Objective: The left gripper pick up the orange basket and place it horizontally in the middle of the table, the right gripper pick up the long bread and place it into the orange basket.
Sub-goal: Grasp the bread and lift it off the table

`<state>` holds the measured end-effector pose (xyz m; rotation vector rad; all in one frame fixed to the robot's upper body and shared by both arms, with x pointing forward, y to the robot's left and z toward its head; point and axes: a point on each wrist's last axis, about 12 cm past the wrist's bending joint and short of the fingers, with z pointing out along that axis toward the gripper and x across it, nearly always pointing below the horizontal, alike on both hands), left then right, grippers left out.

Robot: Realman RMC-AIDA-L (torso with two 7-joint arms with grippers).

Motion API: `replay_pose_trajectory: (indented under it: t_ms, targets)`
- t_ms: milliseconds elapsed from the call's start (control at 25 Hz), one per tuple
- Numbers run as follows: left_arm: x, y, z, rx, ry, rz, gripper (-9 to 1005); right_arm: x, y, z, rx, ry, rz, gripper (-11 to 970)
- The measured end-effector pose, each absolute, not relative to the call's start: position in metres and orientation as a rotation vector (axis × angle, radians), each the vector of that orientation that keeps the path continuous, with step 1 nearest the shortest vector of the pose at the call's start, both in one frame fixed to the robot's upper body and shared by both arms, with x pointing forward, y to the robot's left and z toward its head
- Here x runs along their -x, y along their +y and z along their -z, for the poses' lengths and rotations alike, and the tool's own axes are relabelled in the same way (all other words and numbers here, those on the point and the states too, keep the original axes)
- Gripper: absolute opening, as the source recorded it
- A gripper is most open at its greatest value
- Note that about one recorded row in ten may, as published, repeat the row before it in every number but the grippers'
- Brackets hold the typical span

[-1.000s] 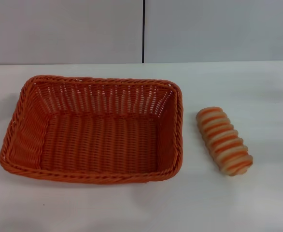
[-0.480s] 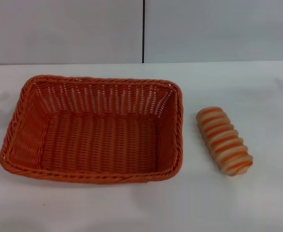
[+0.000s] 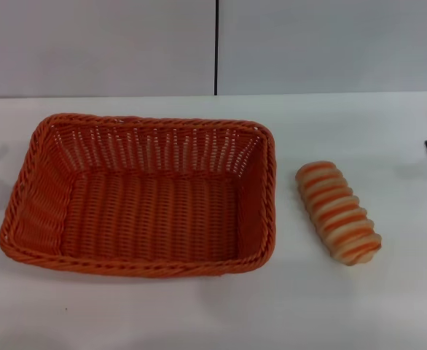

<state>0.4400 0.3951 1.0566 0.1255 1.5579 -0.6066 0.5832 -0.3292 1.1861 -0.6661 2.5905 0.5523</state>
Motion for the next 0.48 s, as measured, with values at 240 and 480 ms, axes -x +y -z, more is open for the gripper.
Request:
replay_pose_trajectory:
  t_ms: [240,480]
  targets:
    - [-0.439,0.389,-1.051,-0.137,1.547,0.586,758,-0.587,-0.304,-1.169,0.818,2.645,-0.567,750]
    - [-0.438,0.386,-1.046,-0.133,1.547,0.573,757,-0.589,-0.279,-1.156,0.973,2.579,-0.554,750]
